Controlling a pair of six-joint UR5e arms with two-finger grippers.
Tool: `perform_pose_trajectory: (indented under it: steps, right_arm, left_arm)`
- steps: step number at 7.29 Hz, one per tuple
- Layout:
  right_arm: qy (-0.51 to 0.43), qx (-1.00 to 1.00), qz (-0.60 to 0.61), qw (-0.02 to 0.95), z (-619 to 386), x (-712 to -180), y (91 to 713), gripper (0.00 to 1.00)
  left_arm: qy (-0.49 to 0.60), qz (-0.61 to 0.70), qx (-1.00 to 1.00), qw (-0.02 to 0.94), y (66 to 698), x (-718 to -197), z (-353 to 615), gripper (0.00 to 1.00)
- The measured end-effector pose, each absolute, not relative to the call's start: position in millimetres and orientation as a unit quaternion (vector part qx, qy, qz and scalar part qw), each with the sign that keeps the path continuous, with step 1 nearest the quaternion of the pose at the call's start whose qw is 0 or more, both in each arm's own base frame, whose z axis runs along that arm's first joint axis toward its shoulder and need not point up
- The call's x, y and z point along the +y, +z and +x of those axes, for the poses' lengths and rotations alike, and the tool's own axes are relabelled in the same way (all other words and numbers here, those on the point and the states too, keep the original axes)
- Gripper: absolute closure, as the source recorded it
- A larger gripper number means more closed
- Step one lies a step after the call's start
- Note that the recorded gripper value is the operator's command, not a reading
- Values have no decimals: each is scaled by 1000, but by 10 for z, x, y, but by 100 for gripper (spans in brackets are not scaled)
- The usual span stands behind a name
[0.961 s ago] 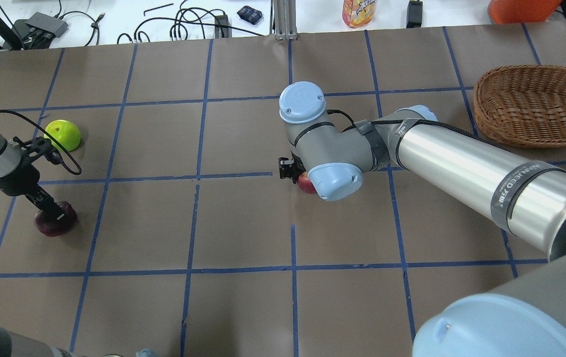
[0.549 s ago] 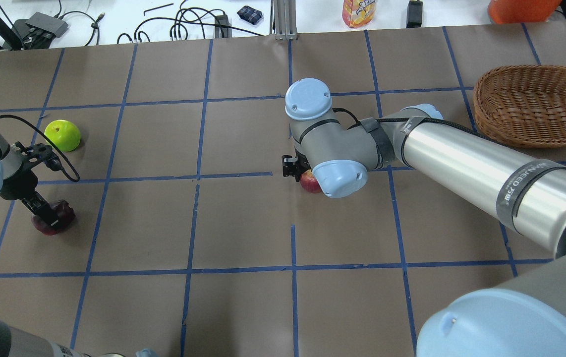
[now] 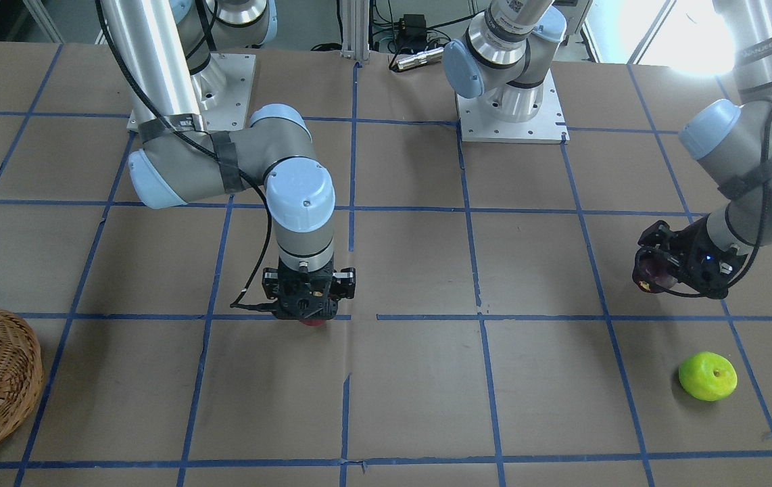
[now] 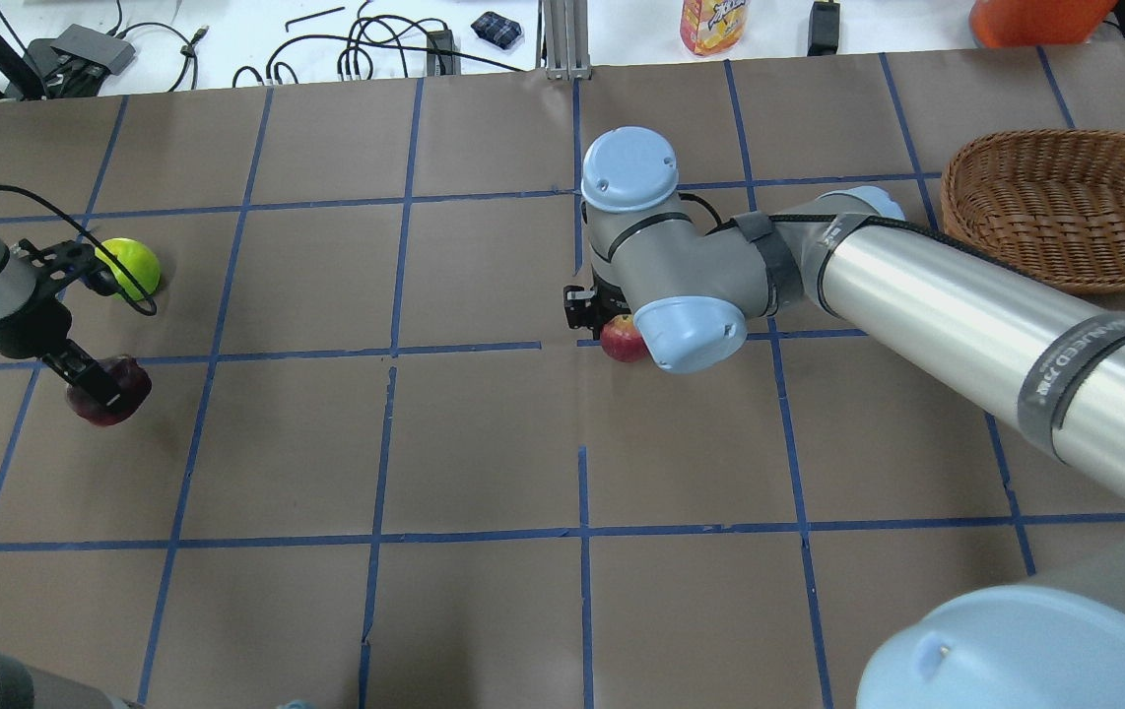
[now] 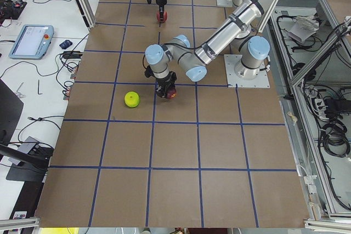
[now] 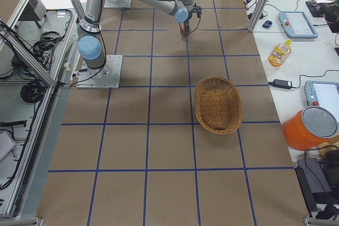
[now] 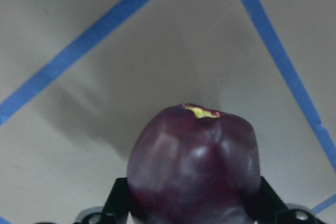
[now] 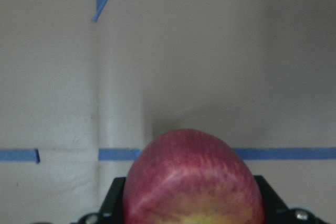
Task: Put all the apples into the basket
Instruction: 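Carry red apple to basket with right while left carries purple apple to center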
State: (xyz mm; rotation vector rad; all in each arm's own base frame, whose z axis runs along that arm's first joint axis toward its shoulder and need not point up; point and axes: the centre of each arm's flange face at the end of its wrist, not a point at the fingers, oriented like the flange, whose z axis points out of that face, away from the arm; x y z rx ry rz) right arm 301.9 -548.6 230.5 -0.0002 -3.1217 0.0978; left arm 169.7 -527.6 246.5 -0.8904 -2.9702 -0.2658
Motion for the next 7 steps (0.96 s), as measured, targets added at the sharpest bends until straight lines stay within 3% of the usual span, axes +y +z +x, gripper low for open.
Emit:
perform_pose_trajectory:
  steps: [3,4,5,6,7]
  right_arm:
    - [49,-998,-27,5,1224,-6007,3169,69]
    - [50,-999,-5,11,416,-6098,3281,73]
    - [48,-998,30,18,-338,-6160,3272,77]
    - [45,-997,61,22,-1019,-6264,3194,77]
    - [47,-995,87,28,-1602,-6436,3110,71]
  left_arm:
    - [-36,-191,-980,51,3070,-5892,250,83]
    - [-20,-137,-988,63,3123,-6027,-499,92]
    - [-6,-101,-993,60,3109,-6056,-1274,92]
    - [5,-73,-996,51,2993,-6011,-1951,93]
    - [14,-52,-997,48,2812,-5899,-2570,94]
